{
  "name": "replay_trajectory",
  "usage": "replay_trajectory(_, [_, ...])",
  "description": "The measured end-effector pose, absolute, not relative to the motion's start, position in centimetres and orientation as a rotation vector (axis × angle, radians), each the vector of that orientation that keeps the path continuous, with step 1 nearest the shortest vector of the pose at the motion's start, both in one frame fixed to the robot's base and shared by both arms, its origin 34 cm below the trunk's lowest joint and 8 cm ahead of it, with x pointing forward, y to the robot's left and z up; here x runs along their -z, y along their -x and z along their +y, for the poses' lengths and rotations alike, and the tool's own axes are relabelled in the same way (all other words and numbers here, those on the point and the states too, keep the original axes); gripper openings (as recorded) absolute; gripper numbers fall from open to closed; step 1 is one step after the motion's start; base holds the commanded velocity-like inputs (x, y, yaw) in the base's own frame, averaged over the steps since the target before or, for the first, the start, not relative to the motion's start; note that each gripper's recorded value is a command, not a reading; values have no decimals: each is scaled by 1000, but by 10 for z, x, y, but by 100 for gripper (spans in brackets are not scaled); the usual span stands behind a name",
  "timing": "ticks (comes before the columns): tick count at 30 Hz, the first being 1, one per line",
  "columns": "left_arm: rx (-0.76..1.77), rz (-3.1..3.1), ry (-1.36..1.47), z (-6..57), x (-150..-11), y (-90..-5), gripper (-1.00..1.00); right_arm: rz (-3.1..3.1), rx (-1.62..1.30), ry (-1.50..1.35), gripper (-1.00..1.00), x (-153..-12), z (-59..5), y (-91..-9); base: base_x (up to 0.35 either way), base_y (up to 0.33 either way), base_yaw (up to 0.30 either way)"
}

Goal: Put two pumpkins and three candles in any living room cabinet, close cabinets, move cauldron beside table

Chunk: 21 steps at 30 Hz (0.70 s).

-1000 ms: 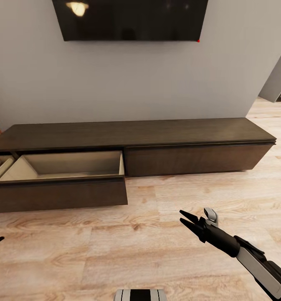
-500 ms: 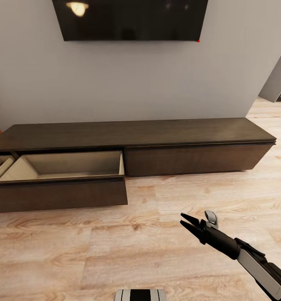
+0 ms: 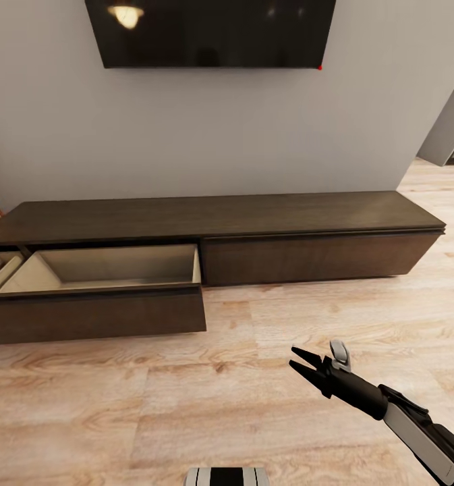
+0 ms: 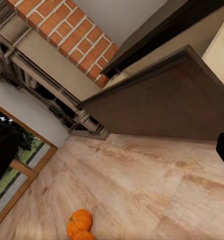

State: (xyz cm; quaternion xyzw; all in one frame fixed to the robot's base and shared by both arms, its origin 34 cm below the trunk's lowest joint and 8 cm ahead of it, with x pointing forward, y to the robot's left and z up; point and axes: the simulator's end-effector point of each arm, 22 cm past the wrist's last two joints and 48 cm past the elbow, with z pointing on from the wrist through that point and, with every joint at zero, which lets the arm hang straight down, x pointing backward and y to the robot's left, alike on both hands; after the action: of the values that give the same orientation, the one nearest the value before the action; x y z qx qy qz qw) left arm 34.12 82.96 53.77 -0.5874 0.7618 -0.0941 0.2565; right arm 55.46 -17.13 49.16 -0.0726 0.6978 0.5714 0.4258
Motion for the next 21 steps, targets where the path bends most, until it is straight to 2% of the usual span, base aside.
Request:
replay_trajectory(11, [214, 2071, 1549, 837, -551, -335, 100, 1775, -1332, 183, 100, -496, -166, -564, 0, 0, 0])
replay_trajectory(16, [-55, 2140, 1533, 865, -548, -308, 100, 1753, -1338, 202, 100, -505, -152, -563, 0, 0, 0])
replay_trajectory(21, [-330, 2249, 1328, 882, -561, -348, 100, 1749, -1342, 199, 100, -516, -150, -566, 0, 0, 0])
